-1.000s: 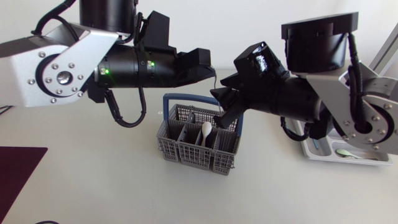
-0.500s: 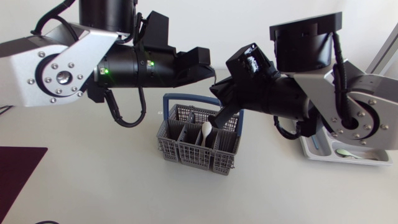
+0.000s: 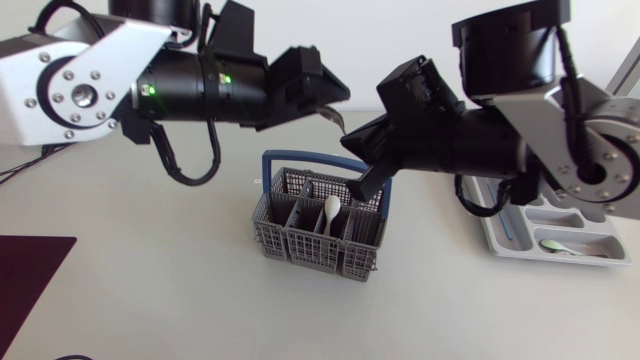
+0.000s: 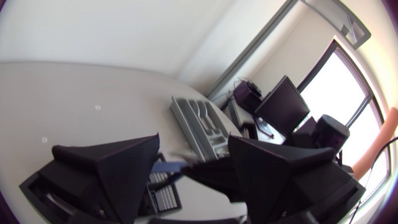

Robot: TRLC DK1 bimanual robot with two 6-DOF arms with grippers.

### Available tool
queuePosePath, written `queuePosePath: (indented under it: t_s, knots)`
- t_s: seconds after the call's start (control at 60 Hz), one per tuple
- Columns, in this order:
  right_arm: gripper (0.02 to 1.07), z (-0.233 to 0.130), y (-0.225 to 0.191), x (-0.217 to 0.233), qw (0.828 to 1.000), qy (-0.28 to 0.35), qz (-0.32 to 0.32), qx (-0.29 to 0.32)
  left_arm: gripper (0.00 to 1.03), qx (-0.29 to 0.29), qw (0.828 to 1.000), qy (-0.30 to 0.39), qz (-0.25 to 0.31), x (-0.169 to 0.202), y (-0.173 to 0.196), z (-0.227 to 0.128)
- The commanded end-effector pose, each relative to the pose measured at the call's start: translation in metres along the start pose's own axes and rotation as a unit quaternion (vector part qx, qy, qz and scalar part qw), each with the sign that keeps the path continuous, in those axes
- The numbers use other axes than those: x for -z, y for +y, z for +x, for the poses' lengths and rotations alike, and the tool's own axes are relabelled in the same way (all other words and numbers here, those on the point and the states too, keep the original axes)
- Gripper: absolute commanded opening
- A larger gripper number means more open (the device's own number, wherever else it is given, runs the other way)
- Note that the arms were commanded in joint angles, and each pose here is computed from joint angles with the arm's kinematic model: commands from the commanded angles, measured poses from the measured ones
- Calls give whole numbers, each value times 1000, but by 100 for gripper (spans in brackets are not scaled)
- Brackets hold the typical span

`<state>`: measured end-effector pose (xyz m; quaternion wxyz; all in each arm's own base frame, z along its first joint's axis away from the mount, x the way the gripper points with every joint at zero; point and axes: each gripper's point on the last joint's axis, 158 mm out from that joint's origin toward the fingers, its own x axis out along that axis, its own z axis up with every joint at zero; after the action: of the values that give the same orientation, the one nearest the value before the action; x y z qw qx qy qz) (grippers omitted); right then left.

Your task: Sort the cutlery from the basket into the organizer compartments.

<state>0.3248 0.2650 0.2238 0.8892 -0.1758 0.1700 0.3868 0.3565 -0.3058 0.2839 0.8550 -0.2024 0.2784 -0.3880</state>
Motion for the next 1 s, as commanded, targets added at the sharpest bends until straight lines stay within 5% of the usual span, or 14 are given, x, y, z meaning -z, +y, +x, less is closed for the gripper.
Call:
queuePosePath:
  t_s: [0.0, 0.35, 0.433, 0.717, 0.983]
  knots:
    - [8, -15, 9, 4, 1000, 7, 1, -22, 98, 10, 995, -98, 17, -75, -17, -36]
    - [8, -64, -9, 40, 999, 31, 6, -8, 98, -51, 985, -162, 32, -125, 26, -85]
    - [8, -79, -19, 49, 999, 34, 9, -1, 98, -64, 984, -149, 75, -118, 27, -89]
    - [8, -118, -80, 97, 997, 66, 40, 28, 98, -126, 977, -38, 167, -50, 43, -68]
    - [8, -137, -134, 162, 991, 116, 49, 40, 98, -122, 966, 43, 225, 14, 37, -50]
